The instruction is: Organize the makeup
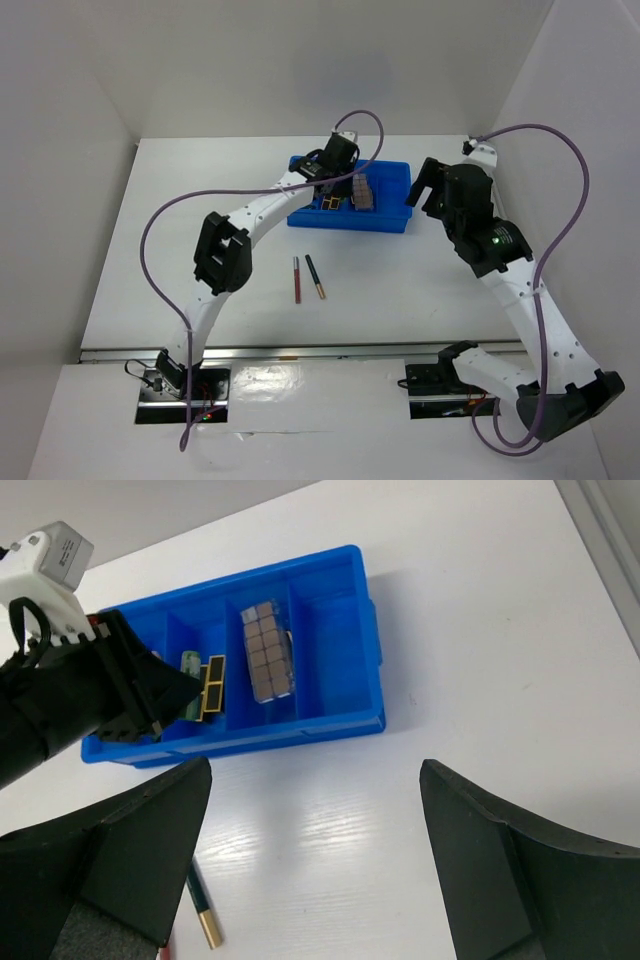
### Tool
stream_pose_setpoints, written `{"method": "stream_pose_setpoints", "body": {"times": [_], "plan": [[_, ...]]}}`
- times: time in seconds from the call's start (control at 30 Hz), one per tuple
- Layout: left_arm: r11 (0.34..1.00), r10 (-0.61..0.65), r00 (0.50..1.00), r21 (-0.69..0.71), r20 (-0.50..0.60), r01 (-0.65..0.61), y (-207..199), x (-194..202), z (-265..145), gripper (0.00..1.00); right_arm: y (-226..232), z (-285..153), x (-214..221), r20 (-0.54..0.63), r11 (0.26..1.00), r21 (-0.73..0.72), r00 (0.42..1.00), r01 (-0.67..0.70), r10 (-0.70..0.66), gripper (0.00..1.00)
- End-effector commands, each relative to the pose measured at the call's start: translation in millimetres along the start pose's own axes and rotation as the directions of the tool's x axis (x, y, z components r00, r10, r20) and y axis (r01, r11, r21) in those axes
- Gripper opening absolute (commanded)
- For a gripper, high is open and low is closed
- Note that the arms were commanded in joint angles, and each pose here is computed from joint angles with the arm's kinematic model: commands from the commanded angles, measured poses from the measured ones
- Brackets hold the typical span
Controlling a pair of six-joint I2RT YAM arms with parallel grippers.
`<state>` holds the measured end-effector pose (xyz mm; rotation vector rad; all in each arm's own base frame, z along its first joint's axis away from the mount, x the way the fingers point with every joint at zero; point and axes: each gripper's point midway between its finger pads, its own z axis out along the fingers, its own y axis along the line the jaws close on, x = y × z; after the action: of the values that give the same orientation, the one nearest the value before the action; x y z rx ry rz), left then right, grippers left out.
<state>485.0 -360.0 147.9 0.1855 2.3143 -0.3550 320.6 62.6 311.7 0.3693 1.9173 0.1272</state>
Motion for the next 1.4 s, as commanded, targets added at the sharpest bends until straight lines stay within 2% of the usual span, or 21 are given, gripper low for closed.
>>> {"method": "stream_pose_setpoints", "body": {"times": [0.0,0.13,0.23,0.33,0.57,0.73,0.8,0.83,0.93,0.97,1.03,1.1,1.2,1.3,1.37], "plan": [[0.999,0.031,0.997,0.027,0.065,-0.032,-7,-21,7,0.0,-16,-14,-2,-0.007,0.999,0.053,1.0,-0.009,0.01,0.92],[0.999,0.034,0.997,-0.001,0.075,-0.034,0,-24,22,0.0,-20,-21,1,-0.018,0.998,0.06,1.0,-0.024,0.025,0.92],[0.999,-0.04,0.997,-0.014,0.068,0.042,23,-30,29,0.0,-23,-29,2,-0.018,0.997,0.061,0.999,-0.045,0.046,0.92],[0.995,-0.103,0.995,0.007,0.013,0.103,41,-19,39,0.0,-23,-31,3,-0.031,0.997,0.058,0.999,-0.04,0.042,0.92],[0.997,-0.029,0.999,0.066,0.034,0.026,36,-30,46,0.0,-10,-24,2,-0.05,0.999,0.021,0.998,-0.034,0.035,0.92],[0.995,-0.051,0.998,0.086,0.023,0.049,44,-30,46,0.0,-1,-15,7,-0.077,0.999,0.0,0.996,-0.041,0.04,0.92],[0.995,-0.05,0.999,0.091,0.007,0.049,43,-26,49,0.04,0,-16,3,-0.068,0.999,-0.006,0.997,-0.045,0.045,0.92],[0.995,-0.05,0.999,0.091,0.007,0.049,43,-26,49,0.14,2,-16,-1,-0.064,0.999,-0.008,0.997,-0.047,0.047,0.92],[0.993,-0.049,0.999,0.105,-0.008,0.049,41,-21,50,0.34,5,-13,-5,-0.061,0.999,-0.01,0.997,-0.038,0.037,0.92],[0.994,-0.04,0.999,0.105,-0.007,0.04,41,-21,50,0.45,5,-11,-3,-0.069,0.999,-0.006,0.997,-0.034,0.034,0.92],[0.994,-0.04,0.999,0.105,-0.007,0.04,41,-21,50,0.51,5,-11,-3,-0.069,0.999,-0.006,0.997,-0.034,0.034,0.92],[0.994,-0.04,0.999,0.105,-0.007,0.04,41,-23,46,0.56,5,-11,-3,-0.069,0.999,-0.006,0.997,-0.034,0.034,0.92],[0.996,-0.029,1.0,0.079,-0.007,0.029,47,-23,39,0.57,4,-2,8,-0.094,1.0,0.007,0.995,-0.012,0.013,0.94],[0.997,-0.019,1.0,0.075,-0.015,0.02,49,-20,27,0.57,2,1,14,-0.096,1.0,0.009,0.995,-0.022,0.023,0.94],[0.998,-0.018,0.999,0.058,-0.027,0.02,53,-19,16,0.54,-1,0,20,-0.092,1.0,0.007,0.995,-0.024,0.024,0.94]]}}
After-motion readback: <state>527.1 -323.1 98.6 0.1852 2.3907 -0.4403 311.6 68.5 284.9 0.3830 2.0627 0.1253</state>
